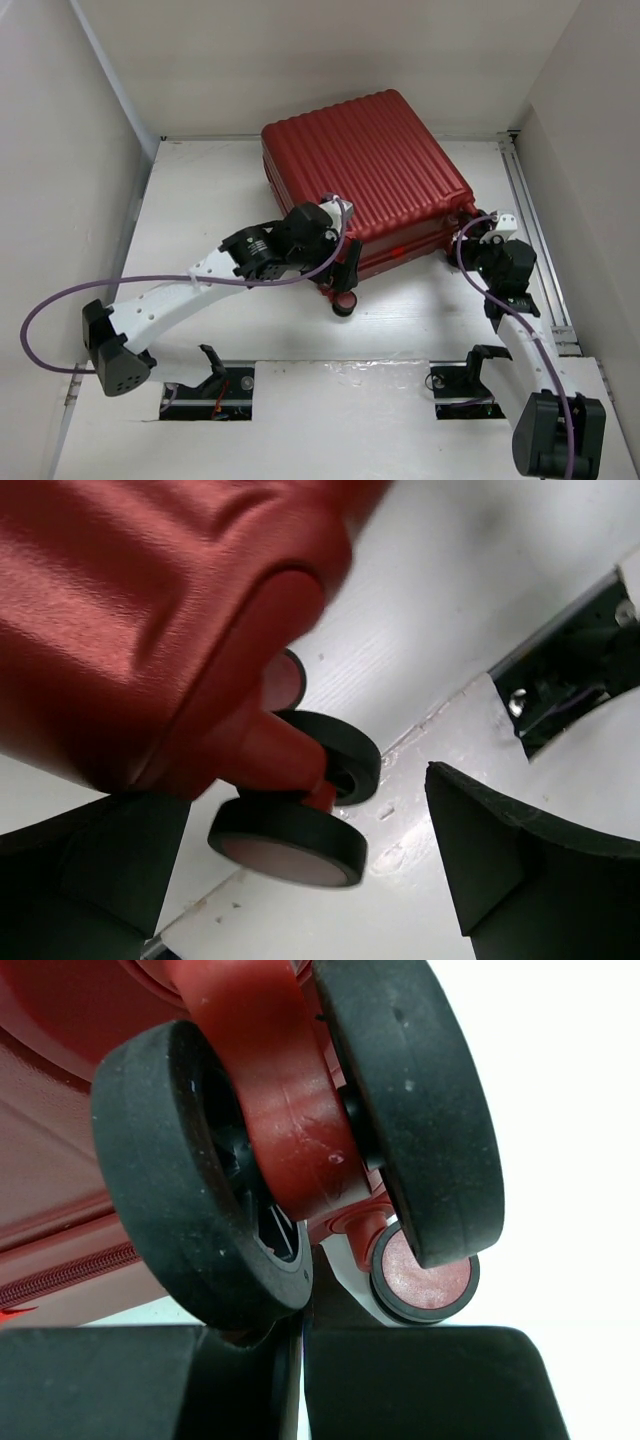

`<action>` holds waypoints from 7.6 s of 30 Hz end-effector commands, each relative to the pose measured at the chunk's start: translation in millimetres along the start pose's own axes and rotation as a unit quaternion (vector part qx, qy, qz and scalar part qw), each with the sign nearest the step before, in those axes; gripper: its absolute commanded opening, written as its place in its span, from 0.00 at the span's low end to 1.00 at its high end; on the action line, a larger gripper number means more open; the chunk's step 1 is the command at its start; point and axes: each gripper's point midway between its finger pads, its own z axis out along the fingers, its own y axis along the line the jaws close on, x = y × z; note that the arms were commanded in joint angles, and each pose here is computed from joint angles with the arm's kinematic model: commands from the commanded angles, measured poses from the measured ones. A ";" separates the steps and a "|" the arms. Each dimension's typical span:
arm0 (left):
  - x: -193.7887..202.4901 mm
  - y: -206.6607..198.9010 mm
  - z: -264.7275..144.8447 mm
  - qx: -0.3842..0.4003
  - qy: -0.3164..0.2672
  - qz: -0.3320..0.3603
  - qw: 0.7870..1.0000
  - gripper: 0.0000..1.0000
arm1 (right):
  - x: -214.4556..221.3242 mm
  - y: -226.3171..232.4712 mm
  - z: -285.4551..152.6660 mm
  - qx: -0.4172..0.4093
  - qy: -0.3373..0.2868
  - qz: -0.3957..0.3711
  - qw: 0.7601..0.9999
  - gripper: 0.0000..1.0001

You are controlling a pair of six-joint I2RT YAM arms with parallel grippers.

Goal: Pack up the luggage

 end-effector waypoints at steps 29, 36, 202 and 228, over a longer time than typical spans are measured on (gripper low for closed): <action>-48.8 81.9 15.2 -0.131 -0.037 -0.048 0.990 0.00 | 13.9 -21.4 -11.1 0.052 0.020 0.006 0.998 0.00; -56.9 138.7 -25.1 -0.067 -0.069 -0.095 0.991 0.00 | 15.2 -45.6 -29.9 0.089 0.033 -0.005 0.995 0.00; -80.1 222.7 -70.6 -0.065 -0.038 0.448 0.891 1.00 | -77.3 58.2 79.4 -0.113 0.010 -0.192 0.975 0.00; -6.7 257.5 -101.2 -0.053 0.084 0.464 0.880 0.00 | -48.3 73.2 37.5 -0.103 0.018 -0.161 0.981 0.00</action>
